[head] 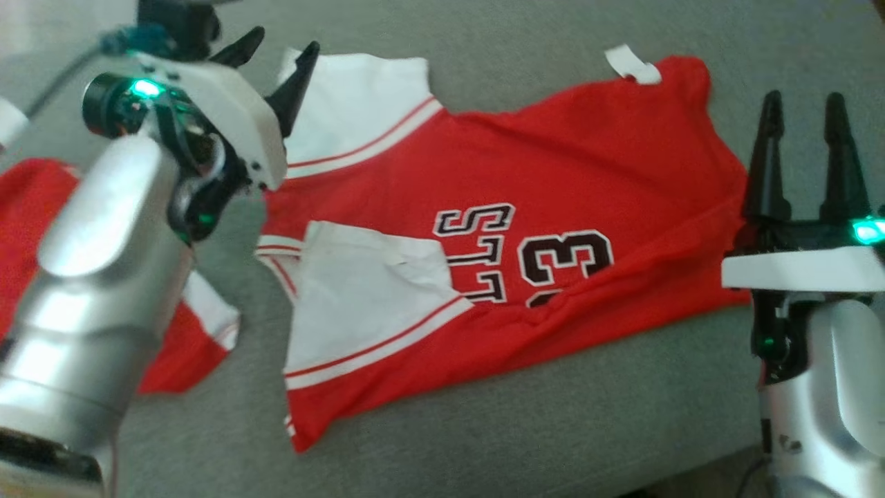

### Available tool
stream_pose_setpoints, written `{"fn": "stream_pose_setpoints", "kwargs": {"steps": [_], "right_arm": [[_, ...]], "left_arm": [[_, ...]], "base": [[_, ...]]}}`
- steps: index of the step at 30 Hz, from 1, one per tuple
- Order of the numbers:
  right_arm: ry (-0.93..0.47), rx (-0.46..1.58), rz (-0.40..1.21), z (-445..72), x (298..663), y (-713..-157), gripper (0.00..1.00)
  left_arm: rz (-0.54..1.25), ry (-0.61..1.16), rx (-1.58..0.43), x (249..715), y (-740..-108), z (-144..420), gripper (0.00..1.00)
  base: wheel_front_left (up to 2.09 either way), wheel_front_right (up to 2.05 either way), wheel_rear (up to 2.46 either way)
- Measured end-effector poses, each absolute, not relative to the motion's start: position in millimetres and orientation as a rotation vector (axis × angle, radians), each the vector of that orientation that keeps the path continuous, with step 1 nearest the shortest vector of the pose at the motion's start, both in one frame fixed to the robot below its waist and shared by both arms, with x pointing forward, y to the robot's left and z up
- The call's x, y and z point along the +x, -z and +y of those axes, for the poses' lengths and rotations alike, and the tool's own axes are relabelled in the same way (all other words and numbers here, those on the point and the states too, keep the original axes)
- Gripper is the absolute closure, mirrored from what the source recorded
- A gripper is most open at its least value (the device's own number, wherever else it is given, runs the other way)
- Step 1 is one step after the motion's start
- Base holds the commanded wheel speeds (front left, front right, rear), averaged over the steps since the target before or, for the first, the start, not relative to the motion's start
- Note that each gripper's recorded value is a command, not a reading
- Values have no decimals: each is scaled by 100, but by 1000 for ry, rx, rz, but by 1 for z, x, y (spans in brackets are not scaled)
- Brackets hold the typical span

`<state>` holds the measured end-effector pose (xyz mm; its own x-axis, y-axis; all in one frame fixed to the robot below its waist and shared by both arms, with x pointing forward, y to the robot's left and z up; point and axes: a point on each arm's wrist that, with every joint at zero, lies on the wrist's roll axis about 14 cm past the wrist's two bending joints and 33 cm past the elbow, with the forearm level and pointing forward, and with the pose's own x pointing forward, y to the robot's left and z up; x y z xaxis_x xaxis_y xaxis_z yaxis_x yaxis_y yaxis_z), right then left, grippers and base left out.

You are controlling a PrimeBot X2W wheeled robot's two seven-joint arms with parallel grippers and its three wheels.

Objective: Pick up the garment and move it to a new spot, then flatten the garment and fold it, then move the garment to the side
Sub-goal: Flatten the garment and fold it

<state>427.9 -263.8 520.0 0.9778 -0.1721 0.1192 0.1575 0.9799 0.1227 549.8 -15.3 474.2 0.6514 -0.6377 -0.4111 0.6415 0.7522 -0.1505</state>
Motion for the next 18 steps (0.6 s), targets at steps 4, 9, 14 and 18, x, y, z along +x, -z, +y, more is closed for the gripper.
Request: {"fn": "stream_pose_setpoints", "kwargs": {"steps": [4, 9, 14, 18], "right_arm": [[191, 112, -104, -272, 426, -509, 0], [238, 118, -88, -288, 423, -501, 0], [248, 104, -72, -292, 418, -498, 0], [269, 85, -88, -300, 414, -504, 0]], "left_arm": [[638, 774, 8, 556, -440, -25, 0], [716, 757, 47, 580, -410, -20, 0], [788, 756, 73, 583, -379, -24, 0], [830, 748, 63, 585, -364, -23, 0]], "base": [[0, 0, 0], [0, 0, 0], [0, 0, 0], [0, 0, 0]]}}
